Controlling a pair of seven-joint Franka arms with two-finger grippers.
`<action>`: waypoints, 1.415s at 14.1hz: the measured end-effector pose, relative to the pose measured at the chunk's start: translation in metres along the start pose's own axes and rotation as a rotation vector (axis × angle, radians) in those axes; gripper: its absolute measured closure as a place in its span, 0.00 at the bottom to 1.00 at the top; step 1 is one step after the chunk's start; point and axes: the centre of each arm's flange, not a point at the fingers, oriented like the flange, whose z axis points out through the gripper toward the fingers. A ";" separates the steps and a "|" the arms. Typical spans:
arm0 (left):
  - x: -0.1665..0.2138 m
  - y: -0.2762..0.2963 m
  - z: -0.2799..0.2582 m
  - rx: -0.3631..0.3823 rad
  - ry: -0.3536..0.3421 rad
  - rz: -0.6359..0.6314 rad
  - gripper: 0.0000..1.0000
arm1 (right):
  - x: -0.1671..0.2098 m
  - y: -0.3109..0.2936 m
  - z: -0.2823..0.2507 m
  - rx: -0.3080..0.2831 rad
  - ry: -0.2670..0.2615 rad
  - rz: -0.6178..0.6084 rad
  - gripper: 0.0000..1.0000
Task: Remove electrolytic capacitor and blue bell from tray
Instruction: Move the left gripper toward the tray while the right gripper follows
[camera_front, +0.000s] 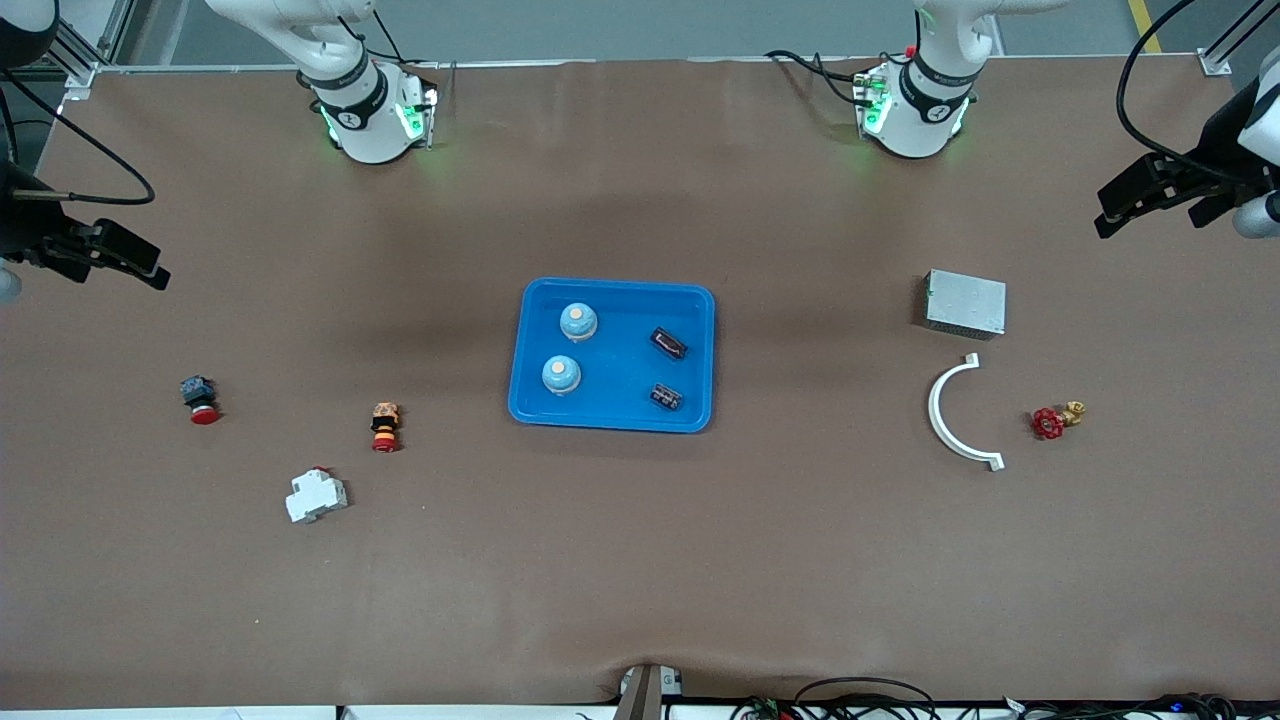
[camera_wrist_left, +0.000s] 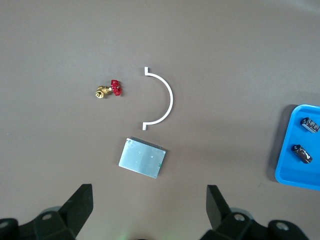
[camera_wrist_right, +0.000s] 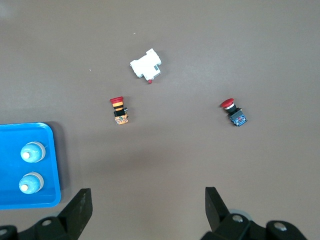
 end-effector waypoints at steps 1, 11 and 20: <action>0.000 0.000 0.000 0.000 0.000 0.000 0.00 | 0.000 0.000 0.000 0.000 0.000 0.000 0.00; 0.018 0.030 0.022 -0.011 -0.041 0.048 0.00 | -0.002 -0.006 0.001 -0.001 -0.010 -0.010 0.00; 0.055 0.163 0.133 -0.004 -0.121 -0.067 0.00 | -0.009 -0.053 0.009 0.045 -0.057 0.024 0.00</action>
